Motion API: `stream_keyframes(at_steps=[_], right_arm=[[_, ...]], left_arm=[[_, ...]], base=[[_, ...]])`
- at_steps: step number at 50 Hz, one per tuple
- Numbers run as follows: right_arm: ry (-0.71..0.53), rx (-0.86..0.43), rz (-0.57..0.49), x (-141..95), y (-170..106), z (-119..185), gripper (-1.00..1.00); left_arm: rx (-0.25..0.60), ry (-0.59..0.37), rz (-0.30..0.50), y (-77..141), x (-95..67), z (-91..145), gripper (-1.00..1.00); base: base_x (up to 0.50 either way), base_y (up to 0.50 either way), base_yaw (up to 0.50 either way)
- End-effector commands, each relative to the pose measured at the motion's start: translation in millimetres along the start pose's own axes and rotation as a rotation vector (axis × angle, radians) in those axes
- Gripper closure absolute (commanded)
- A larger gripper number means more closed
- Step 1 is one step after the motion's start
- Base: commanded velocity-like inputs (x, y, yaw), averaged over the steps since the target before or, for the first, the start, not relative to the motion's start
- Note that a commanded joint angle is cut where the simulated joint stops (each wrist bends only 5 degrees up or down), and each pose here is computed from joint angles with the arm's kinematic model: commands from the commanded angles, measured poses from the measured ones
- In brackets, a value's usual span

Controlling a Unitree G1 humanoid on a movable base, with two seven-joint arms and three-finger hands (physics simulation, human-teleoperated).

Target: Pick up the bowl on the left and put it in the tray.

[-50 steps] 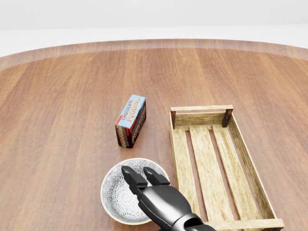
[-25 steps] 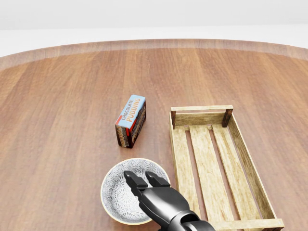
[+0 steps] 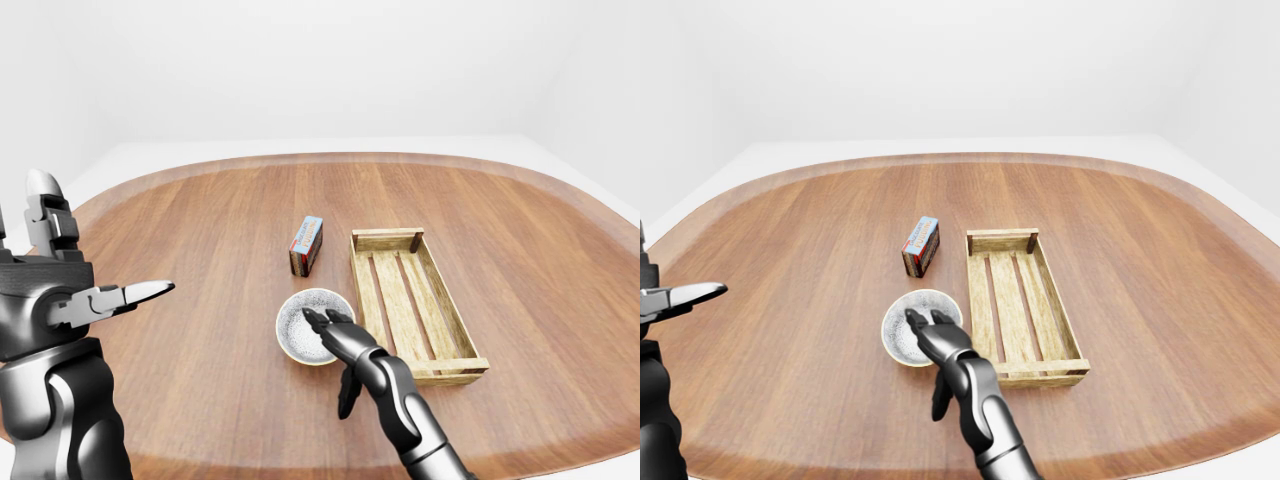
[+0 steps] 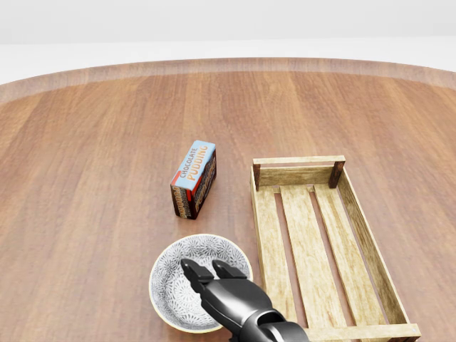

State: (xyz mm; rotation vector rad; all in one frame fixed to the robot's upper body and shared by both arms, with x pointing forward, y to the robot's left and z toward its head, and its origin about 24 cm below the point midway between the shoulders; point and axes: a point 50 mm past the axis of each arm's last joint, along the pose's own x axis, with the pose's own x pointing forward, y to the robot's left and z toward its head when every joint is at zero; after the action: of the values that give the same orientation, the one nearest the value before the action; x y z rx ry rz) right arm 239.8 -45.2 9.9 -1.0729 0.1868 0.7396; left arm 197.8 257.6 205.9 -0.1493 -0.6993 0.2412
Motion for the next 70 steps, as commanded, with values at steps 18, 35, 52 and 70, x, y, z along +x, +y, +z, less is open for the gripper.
stream_keyframes(at_steps=[18, 35, 52, 70], right_arm=[[0.025, -0.001, 0.041, 12.0, 13.2, -1.7, -1.0], [0.037, 0.0, 0.055, 16.1, 15.6, -4.1, -1.0], [0.044, -0.008, 0.072, 20.9, 20.9, -2.9, -1.0], [0.061, 0.024, 0.085, 28.3, 32.1, -6.4, -1.0]], left_arm=[[-0.003, -0.003, -0.001, -0.4, 0.5, 0.6, -1.0], [-0.001, 0.004, -0.001, -0.4, 0.6, -1.2, -1.0], [-0.003, -0.009, 0.002, 0.4, 0.8, 2.1, -1.0], [-0.002, -0.004, -0.002, -0.4, 0.0, 0.9, -1.0]], base=[[0.0, 0.0, 0.0], [0.0, 0.0, 0.0], [0.0, 0.0, 0.0], [0.0, 0.0, 0.0]])
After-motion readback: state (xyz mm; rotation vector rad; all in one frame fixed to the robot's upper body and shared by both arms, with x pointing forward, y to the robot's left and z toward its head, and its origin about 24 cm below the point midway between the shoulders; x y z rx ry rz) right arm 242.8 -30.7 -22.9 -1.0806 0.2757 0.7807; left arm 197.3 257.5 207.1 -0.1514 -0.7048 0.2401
